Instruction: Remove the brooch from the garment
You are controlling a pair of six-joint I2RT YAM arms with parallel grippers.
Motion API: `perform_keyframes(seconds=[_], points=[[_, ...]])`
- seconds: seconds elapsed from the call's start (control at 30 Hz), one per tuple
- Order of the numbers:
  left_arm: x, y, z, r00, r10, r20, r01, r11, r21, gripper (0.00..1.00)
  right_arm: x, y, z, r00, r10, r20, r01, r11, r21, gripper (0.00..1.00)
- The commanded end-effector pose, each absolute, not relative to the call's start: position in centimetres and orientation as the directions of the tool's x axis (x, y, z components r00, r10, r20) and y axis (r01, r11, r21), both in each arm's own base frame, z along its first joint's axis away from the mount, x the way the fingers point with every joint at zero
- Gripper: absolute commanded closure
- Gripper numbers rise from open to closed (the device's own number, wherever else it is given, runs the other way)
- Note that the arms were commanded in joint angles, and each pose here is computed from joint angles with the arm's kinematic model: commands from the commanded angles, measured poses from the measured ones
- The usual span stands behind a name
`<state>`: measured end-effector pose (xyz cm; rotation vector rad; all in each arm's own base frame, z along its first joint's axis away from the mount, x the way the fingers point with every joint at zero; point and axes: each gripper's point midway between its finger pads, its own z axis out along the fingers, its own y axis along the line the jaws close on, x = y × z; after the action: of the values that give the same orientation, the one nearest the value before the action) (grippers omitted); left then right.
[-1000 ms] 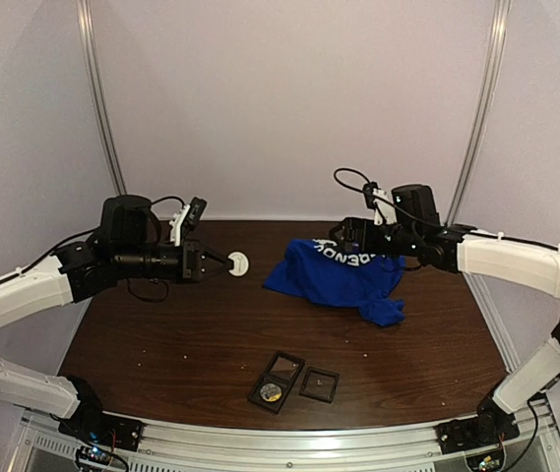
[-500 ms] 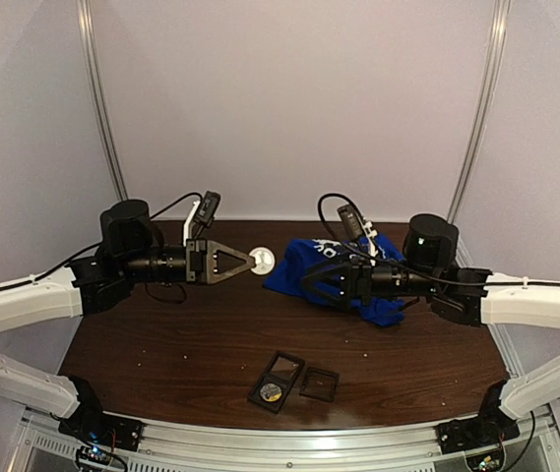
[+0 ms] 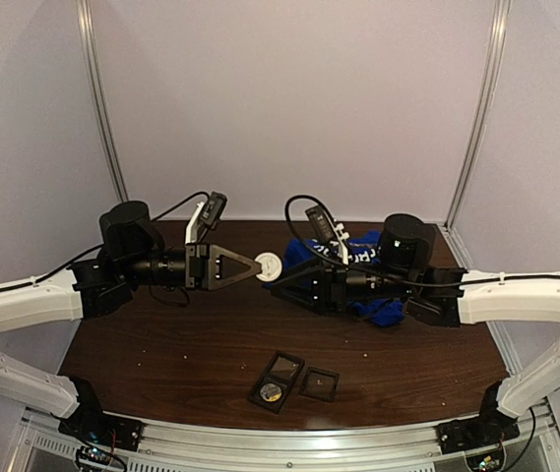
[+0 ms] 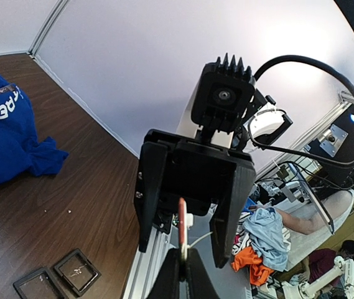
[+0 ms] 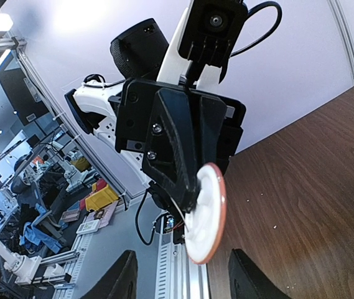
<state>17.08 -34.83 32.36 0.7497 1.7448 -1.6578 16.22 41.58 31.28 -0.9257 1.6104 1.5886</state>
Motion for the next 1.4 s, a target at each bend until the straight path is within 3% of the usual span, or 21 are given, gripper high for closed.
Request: perform_keyframes(seconds=[0.0, 0.4, 1.37], points=[[16.6, -35.0, 32.6, -0.622, -0.010, -0.783, 0.782, 0.027, -0.622, 1.00, 16.7, 42.5, 33.0, -0.497, 0.029, -0.868, -0.868, 0.006, 0.497, 0.52], [16.5, -35.0, 32.3, -0.616, 0.002, -0.788, 0.788, 0.021, -0.616, 1.00, 17.8, 43.1, 32.8, -0.525, 0.052, -0.850, -0.848, 0.052, 0.527, 0.70], [16.3, -35.0, 32.2, -0.611, 0.010, -0.792, 0.792, 0.015, -0.610, 1.00, 20.5, 43.3, 31.4, -0.614, 0.110, -0.781, -0.761, 0.177, 0.624, 0.93]])
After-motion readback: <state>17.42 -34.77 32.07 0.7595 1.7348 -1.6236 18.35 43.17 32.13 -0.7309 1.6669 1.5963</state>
